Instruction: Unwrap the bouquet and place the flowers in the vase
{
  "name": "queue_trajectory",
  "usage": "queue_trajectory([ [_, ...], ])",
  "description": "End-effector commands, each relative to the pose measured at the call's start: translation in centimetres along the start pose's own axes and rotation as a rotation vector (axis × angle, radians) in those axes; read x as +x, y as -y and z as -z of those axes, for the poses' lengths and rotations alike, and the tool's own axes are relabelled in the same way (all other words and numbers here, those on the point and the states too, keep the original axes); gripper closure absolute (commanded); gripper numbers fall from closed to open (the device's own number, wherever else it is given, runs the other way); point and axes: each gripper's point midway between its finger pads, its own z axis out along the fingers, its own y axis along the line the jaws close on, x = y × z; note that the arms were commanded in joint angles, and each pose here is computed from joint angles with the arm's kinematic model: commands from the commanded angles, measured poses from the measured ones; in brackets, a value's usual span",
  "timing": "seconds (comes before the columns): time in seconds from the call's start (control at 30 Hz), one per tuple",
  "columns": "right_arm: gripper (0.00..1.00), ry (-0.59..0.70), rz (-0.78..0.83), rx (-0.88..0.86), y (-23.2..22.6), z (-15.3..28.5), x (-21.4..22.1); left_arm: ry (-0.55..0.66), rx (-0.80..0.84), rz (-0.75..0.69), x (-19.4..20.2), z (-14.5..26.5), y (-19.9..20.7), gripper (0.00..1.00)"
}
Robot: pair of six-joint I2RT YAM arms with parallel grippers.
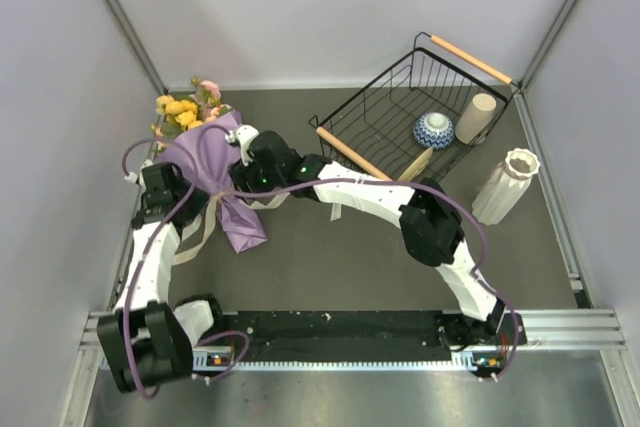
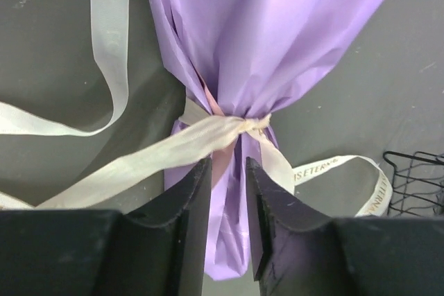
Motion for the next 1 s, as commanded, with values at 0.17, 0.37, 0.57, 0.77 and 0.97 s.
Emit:
queue_trajectory([
  [0.17,0.57,0.101,-0.247,-0.25,-2.5,-2.8,-4.0,-0.015,0.02,0.049,-1.9,-3.5,1.3,0.75],
  [0.37,0.56,0.089,-0.348,-0.346,-3.8,-5.3,-3.3,-0.013,-0.037,0.036,-1.8,-4.3,-0.3,0.76],
  [0.57,0.58,0.103,-0.41,-0.341,-3.5,-6.9,-2.8,-0.049,-0.066,0.03,-2.0,-4.9,-0.3,0.79],
  [0.77,0.64,0.122,-0.463,-0.327,-2.9,-8.1,-2.7,-0.143,-0.09,0.01,-1.0,-6.6,-0.6,0.89],
  [0.97,0.7,0.09,-0.524,-0.296,-2.3,-9.5,-1.1,-0.23,-0.139,-0.02,0.5,-7.7,-1.8,0.93],
])
